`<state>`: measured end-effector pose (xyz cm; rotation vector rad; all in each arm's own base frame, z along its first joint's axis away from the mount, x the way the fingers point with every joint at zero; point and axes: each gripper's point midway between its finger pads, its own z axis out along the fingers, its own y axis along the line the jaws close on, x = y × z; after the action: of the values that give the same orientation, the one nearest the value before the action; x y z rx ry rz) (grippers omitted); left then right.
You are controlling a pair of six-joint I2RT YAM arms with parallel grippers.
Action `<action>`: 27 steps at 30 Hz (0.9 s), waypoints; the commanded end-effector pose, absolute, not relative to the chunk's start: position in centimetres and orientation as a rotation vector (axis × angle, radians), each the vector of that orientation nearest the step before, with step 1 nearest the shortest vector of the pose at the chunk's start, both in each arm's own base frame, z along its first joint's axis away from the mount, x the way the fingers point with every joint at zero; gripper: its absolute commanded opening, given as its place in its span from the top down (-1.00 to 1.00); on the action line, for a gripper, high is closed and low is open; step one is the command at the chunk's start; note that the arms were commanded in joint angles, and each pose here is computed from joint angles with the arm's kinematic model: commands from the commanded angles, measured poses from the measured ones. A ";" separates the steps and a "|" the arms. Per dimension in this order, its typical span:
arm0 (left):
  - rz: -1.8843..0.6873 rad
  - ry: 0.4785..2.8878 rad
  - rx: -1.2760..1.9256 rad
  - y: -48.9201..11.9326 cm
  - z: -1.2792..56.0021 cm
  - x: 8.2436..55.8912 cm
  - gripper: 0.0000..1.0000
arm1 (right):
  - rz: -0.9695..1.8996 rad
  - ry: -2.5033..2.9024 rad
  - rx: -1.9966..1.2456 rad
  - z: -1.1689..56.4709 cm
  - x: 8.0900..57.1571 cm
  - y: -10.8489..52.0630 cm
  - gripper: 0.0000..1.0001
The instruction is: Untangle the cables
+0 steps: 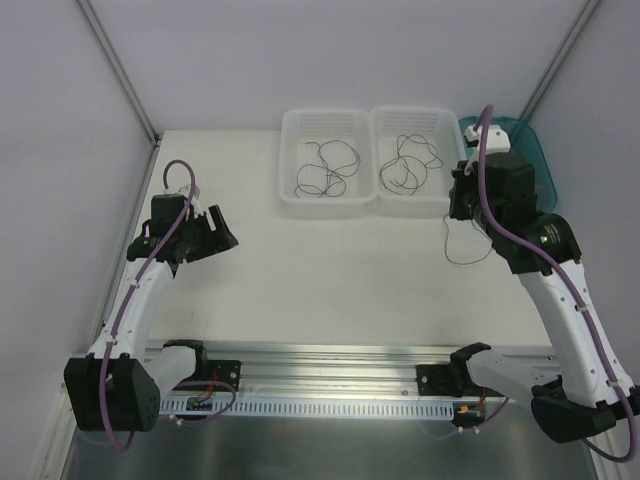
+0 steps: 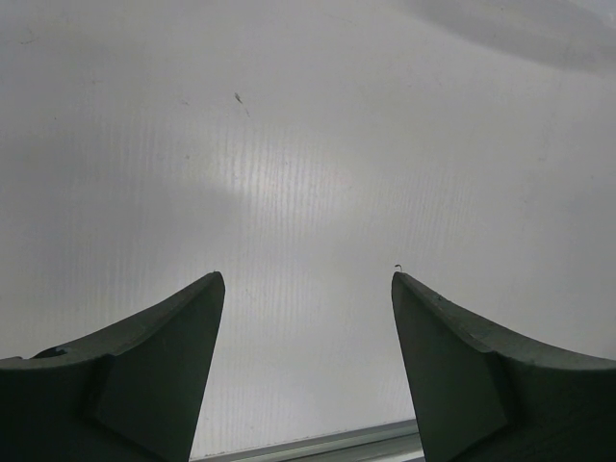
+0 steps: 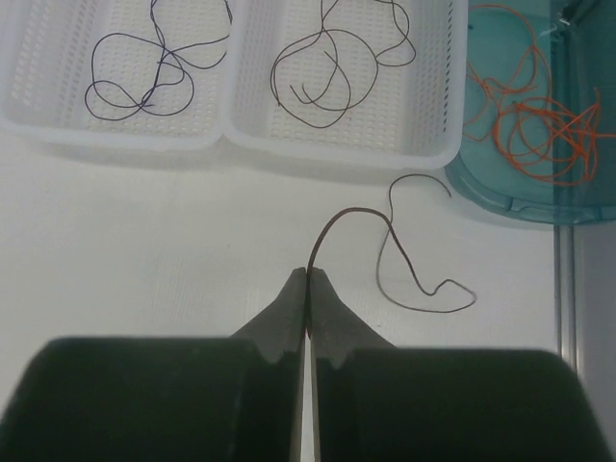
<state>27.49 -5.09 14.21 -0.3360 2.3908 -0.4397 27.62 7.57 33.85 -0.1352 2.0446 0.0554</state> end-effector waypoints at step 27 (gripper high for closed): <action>-0.517 2.437 -0.326 -6.0 13.3 27.6 -0.43 | 0.129 1.993 -0.038 30.1 55.7 7.4 0.89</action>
<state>27.44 -5.89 13.10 -0.3303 2.4437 -0.4958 54.35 6.81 30.68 -0.0598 1.9798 0.0346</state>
